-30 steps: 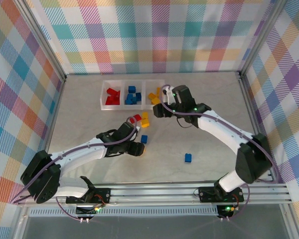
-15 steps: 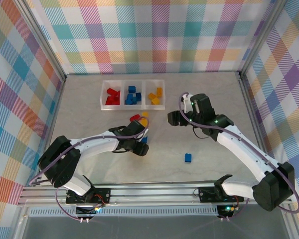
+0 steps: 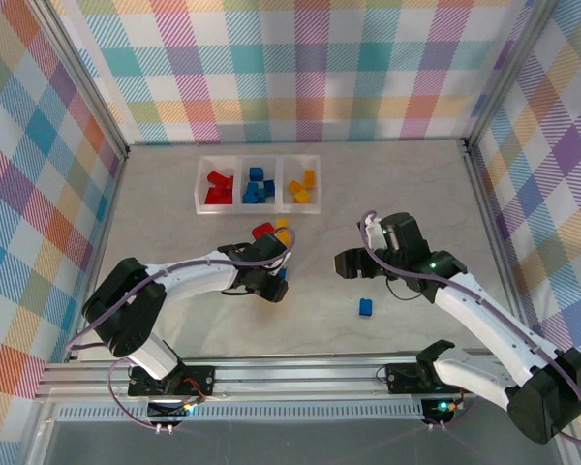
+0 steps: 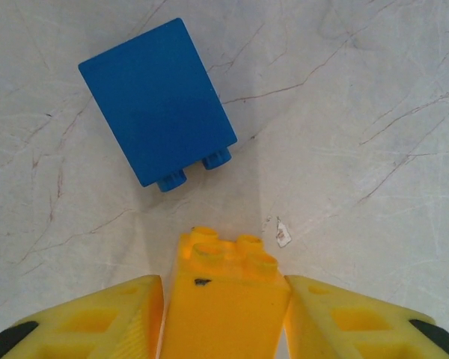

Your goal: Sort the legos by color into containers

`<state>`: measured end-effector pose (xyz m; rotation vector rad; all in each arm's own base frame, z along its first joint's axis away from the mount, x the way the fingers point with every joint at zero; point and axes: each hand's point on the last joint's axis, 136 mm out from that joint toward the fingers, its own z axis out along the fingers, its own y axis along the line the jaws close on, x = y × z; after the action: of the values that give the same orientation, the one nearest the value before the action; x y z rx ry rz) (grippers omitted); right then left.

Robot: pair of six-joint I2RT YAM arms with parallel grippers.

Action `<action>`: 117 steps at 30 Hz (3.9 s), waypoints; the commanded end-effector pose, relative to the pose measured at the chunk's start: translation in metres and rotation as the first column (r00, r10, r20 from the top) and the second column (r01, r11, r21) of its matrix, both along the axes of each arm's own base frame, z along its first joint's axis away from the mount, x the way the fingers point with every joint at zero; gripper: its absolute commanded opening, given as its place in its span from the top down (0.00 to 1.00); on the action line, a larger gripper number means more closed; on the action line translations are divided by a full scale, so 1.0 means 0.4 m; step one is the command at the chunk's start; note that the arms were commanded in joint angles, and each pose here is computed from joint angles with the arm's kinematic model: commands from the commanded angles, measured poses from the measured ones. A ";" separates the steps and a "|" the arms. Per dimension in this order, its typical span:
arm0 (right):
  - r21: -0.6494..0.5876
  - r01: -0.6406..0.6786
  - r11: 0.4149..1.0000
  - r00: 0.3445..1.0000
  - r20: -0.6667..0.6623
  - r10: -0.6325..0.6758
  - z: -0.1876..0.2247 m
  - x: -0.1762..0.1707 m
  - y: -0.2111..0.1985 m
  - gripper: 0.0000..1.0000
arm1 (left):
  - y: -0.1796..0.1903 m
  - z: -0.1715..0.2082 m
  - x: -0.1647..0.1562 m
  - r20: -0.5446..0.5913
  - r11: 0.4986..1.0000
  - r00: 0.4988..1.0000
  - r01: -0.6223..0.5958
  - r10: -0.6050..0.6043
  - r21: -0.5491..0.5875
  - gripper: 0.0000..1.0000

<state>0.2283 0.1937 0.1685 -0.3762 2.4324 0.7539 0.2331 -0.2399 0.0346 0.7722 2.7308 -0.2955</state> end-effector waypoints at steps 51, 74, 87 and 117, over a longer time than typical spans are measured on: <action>0.015 0.025 1.000 0.991 0.129 -0.027 0.091 -0.016 -0.038 0.28 | -0.143 0.291 0.682 0.365 0.973 0.909 -0.144 0.202 -0.179 0.64; -0.047 0.068 0.997 0.998 -0.008 -0.069 -0.015 -0.030 -0.053 0.29 | -0.038 0.414 0.565 0.375 0.927 0.873 -0.193 0.311 -0.320 0.45; -0.230 0.296 0.927 0.921 -0.190 -0.341 -0.240 -0.120 -0.136 0.35 | 0.060 0.399 0.274 0.274 0.881 0.895 -0.216 0.351 -0.421 0.45; -0.423 0.259 0.868 0.905 -0.207 -0.371 -0.355 -0.091 -0.119 0.58 | 0.126 0.468 0.138 0.317 0.880 0.872 -0.222 0.372 -0.420 0.44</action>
<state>0.1855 0.1417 0.0215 0.0160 2.8436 0.1779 0.2933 -0.1939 0.2165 0.2515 2.2695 -0.5336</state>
